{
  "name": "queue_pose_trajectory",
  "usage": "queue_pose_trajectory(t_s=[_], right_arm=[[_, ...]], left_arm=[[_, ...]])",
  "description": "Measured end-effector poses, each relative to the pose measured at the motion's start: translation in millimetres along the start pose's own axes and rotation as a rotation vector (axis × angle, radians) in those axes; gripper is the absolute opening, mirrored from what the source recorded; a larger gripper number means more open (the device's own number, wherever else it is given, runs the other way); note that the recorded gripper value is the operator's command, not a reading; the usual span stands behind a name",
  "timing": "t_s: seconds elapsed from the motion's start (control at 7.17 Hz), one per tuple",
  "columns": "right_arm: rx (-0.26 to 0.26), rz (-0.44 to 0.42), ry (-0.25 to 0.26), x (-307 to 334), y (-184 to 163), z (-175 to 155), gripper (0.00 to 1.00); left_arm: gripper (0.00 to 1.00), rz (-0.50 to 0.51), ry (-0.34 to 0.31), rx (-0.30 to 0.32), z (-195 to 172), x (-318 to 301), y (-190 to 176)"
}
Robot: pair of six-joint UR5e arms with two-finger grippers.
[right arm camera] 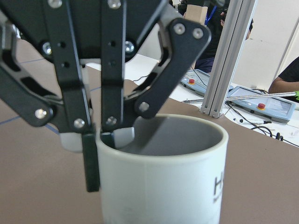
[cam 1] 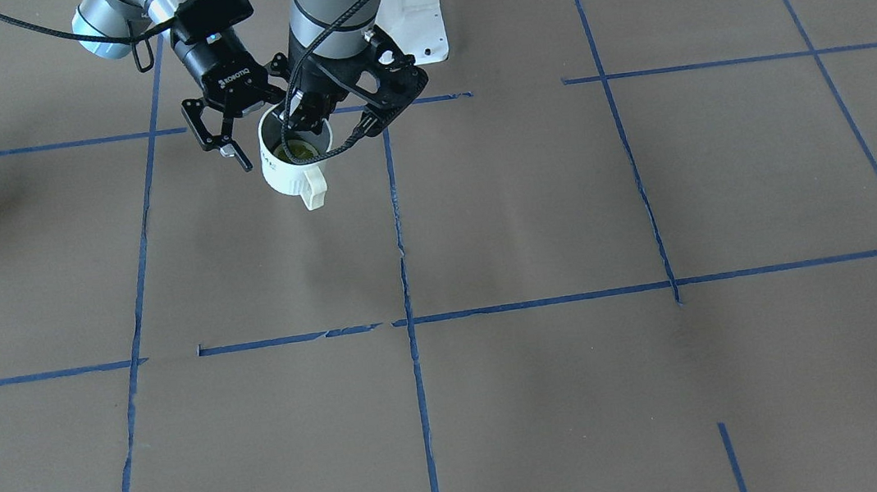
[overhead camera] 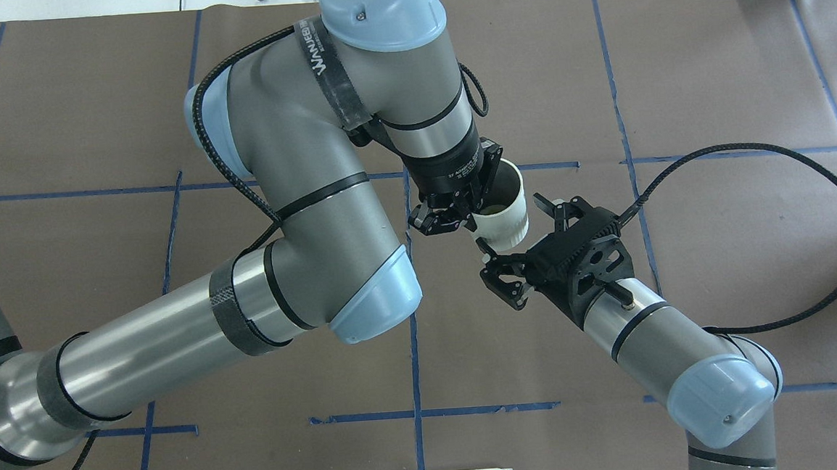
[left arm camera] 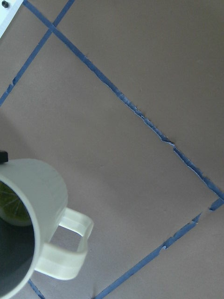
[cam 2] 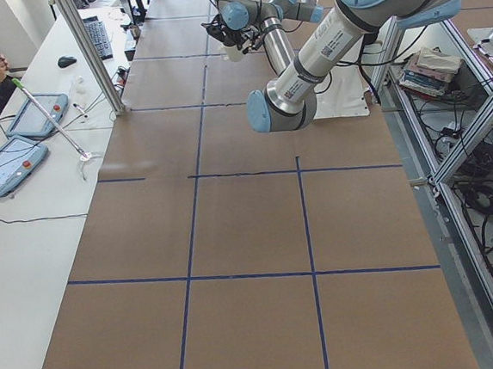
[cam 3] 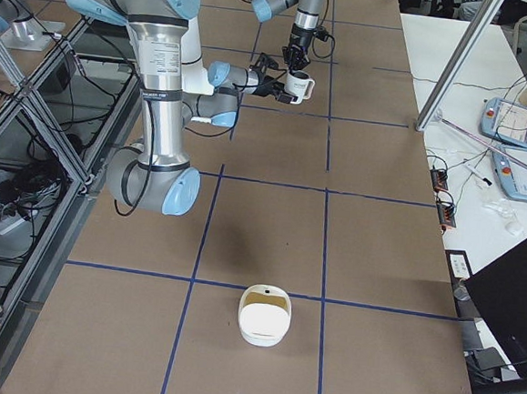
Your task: Left arm hands cup to right arm to dump lemon
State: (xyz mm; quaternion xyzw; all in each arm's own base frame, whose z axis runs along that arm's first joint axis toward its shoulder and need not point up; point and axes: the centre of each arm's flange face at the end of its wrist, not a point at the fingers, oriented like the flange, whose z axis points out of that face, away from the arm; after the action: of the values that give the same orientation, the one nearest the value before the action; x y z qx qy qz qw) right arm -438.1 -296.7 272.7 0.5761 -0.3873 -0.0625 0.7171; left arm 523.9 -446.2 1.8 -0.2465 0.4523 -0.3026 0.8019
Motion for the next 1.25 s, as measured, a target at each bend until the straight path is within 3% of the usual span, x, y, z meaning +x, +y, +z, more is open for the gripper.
queue_pose_trajectory(t_s=[0.42,0.56,0.7,0.84,0.98,1.25], right_arm=[[-0.006,-0.003,-0.002,-3,3,1,0.99],[-0.008,-0.006,0.000,-2,5,2,0.88],[-0.009,-0.009,0.005,-2,7,3,0.59],[-0.010,-0.012,0.010,-2,9,4,0.41],[-0.011,-0.014,0.014,-2,11,4,0.38],[-0.009,-0.017,0.025,0,12,4,0.38]], left_arm=[[0.04,0.007,0.007,-0.006,-3,0,3],[0.08,0.010,0.009,-0.009,-4,-1,5],[0.15,0.014,0.011,-0.012,-4,-1,6],[0.33,0.021,0.010,-0.015,-2,-1,7],[0.99,0.032,0.009,-0.020,1,-3,10],[1.00,0.053,0.022,-0.031,4,-5,14]])
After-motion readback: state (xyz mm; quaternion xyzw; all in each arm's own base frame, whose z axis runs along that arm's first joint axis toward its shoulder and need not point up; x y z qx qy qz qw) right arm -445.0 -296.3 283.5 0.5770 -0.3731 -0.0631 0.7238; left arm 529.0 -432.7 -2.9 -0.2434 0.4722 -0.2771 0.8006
